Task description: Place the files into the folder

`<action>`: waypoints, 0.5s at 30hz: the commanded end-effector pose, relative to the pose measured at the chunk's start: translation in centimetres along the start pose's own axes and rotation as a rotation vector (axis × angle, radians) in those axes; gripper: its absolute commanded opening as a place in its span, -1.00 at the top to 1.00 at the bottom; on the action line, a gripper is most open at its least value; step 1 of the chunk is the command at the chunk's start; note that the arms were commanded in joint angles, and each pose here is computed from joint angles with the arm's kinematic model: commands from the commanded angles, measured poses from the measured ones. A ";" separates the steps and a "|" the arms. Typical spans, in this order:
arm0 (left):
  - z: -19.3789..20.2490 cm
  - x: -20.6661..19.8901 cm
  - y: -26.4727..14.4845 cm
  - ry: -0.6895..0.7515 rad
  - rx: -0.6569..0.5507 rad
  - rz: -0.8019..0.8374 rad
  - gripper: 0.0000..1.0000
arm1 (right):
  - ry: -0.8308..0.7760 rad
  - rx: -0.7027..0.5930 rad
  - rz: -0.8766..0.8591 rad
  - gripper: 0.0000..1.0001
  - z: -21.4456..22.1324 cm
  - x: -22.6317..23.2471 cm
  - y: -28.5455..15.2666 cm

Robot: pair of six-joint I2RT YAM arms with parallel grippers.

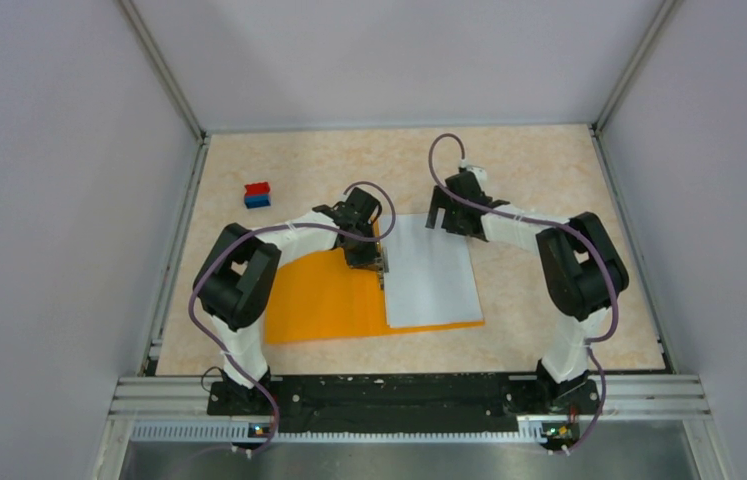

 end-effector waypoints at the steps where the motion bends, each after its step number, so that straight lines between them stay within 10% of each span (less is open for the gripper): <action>1: -1.0 -0.4 0.1 0.017 -0.040 0.000 1.00 | -0.029 0.033 0.003 -0.93 1.2 0.7 -0.5; 15: -1.0 -0.3 0.1 0.022 -0.042 -0.006 1.00 | -0.050 0.010 -0.006 -0.93 0.9 2.0 -1.5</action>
Point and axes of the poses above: each gripper's point midway between its finger pads, its own y axis out along the fingers, its own x axis along the line the jaws close on, z = x × y, the point moved 5 cm from there along -y, back along the fingers, and after that the axes turned 4 degrees about y, right-handed, at the moved point
